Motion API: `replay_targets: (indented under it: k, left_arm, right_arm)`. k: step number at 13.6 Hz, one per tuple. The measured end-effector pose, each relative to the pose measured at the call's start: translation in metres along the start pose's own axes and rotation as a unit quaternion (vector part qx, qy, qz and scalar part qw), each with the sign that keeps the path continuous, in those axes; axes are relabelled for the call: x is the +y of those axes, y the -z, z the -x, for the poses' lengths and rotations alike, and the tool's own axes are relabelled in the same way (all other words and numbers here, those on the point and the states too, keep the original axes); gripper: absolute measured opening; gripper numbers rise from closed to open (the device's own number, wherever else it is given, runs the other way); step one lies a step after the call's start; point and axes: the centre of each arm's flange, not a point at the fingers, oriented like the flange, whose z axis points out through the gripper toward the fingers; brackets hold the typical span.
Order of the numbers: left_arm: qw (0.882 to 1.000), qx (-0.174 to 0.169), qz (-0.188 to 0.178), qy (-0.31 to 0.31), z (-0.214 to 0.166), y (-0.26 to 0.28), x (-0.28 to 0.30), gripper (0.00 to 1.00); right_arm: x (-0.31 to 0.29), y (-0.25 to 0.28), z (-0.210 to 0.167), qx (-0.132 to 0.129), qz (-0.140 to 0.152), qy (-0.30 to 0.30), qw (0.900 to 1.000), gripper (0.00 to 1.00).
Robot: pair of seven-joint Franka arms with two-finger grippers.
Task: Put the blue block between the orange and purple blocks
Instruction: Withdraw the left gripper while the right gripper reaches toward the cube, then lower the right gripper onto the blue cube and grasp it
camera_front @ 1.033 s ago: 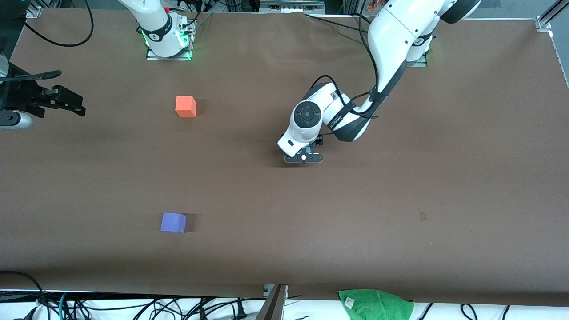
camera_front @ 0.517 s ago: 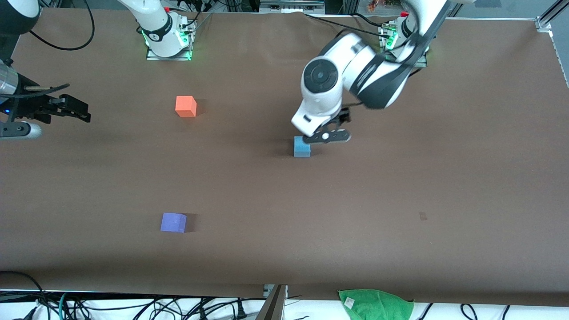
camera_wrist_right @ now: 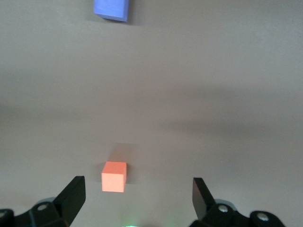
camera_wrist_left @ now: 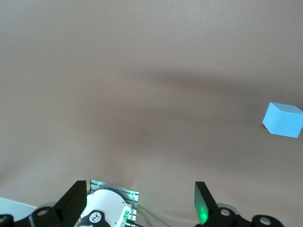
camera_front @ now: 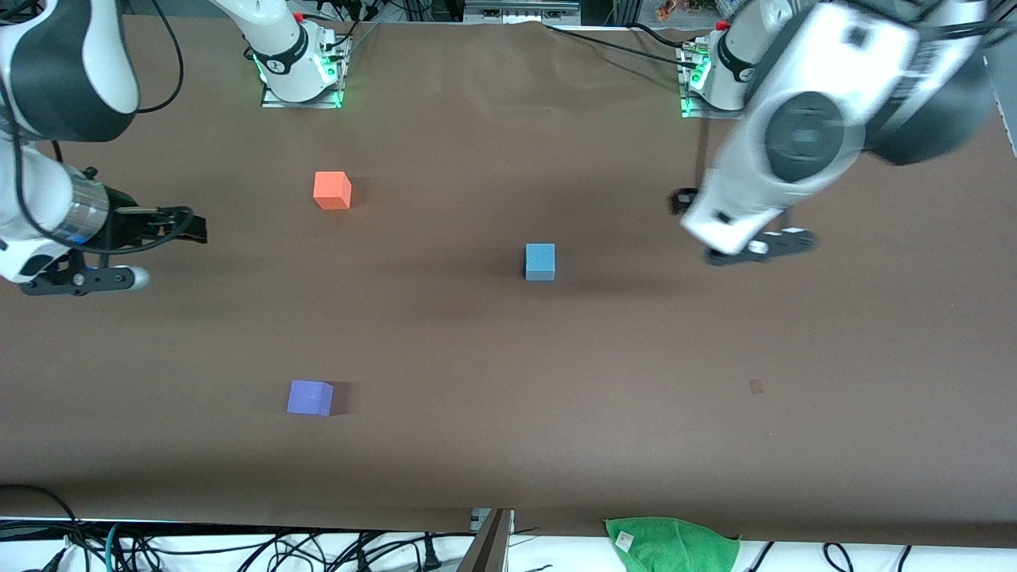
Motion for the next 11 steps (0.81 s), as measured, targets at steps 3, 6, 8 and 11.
replay_targets:
  k: [3, 6, 8, 11]
  left_arm:
    - [0.998, 0.005, 0.034, -0.056, -0.013, 0.015, -0.063, 1.00]
    - [0.990, 0.031, 0.051, -0.129, -0.034, 0.015, -0.103, 1.00]
    - [0.986, 0.064, 0.052, -0.147, -0.049, 0.012, -0.130, 1.00]
    - [0.980, 0.146, 0.039, -0.131, -0.034, 0.009, -0.151, 1.00]
  right_arm:
    - [-0.055, -0.002, 0.000, 0.007, -0.004, -0.008, 1.000, 1.00]
    - [-0.123, -0.017, -0.006, 0.020, -0.027, -0.033, 0.999, 1.00]
    - [-0.183, -0.029, -0.003, 0.035, -0.027, -0.042, 0.998, 1.00]
    - [-0.263, -0.049, 0.005, 0.064, -0.034, -0.066, 0.995, 1.00]
